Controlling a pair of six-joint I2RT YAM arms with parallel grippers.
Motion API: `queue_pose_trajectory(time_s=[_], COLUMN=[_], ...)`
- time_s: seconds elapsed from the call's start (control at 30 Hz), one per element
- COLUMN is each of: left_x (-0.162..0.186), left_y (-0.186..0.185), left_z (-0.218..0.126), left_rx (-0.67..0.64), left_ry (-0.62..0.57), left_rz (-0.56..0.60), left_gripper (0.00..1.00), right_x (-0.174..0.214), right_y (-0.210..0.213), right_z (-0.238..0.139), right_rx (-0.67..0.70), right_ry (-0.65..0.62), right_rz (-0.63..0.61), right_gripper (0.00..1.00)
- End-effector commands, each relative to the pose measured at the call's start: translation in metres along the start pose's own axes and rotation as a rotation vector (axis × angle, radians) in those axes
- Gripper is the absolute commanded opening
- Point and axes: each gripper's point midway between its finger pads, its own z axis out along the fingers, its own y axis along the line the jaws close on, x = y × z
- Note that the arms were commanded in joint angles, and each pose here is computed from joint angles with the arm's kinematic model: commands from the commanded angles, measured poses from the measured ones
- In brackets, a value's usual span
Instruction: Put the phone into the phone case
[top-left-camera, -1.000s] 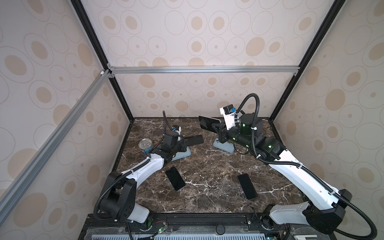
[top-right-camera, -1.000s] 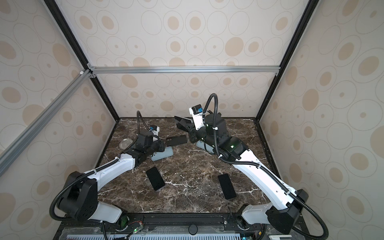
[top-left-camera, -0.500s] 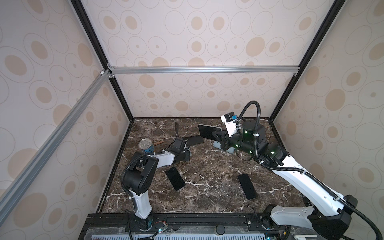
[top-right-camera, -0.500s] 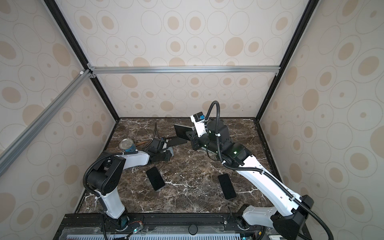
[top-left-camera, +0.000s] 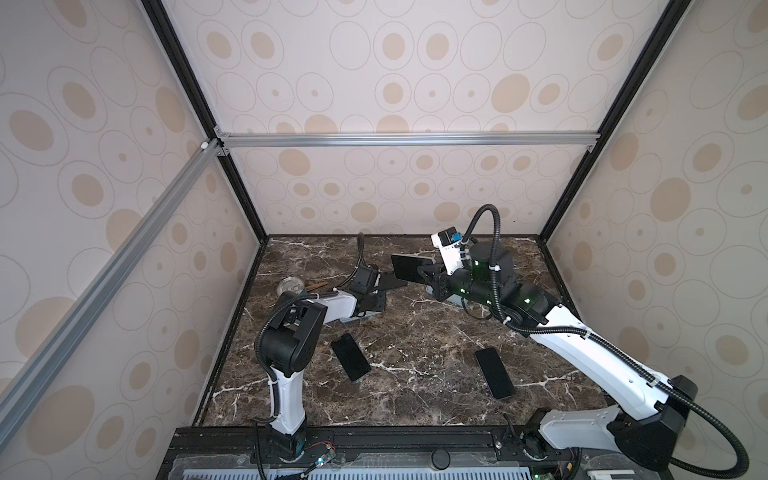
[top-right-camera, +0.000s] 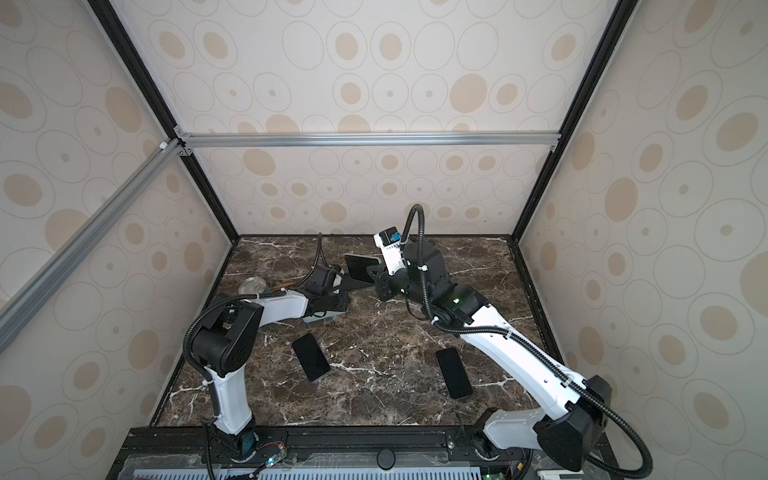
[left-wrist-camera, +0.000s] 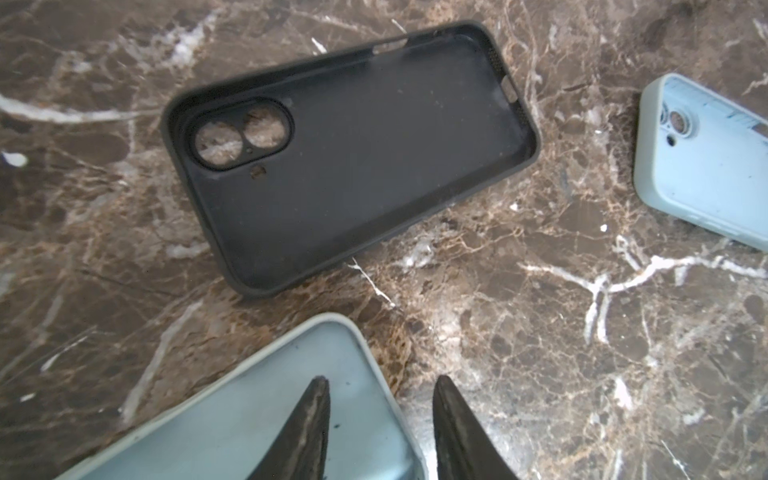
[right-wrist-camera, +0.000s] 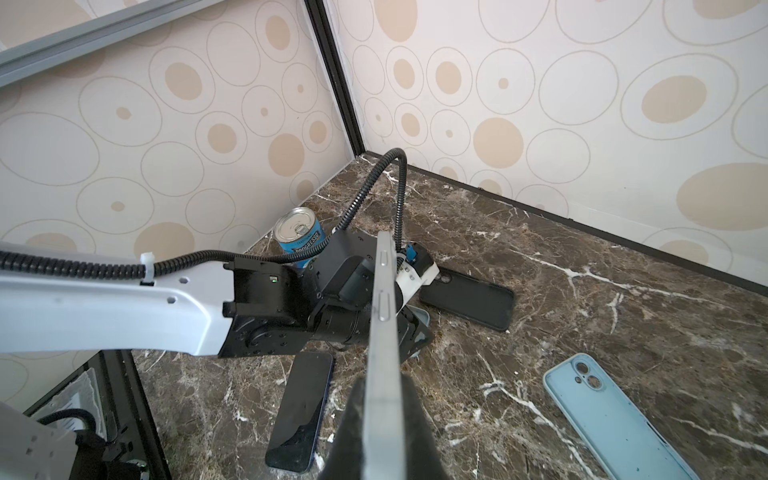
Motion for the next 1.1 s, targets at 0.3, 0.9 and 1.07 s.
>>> queue_pose_trajectory(time_s=[0.3,0.9,1.07], left_x=[-0.035,-0.039,-0.027], left_y=[-0.020,-0.013,-0.014], left_z=[-0.025,-0.009,-0.014], left_rx=[0.049,0.063,0.073], left_ry=[-0.025,0.007,0.037], left_rz=[0.030,0.034,0.021], left_gripper=[0.42,0.43,0.42], right_x=[-0.065,-0.068,-0.070], right_y=[-0.004,-0.012,-0.011], right_z=[0.001,-0.002,-0.008], right_rx=[-0.010,-0.001,-0.004], right_ry=[-0.178,-0.188,-0.199], right_rz=[-0.062,-0.025,-0.020], right_gripper=[0.00,0.00,0.00])
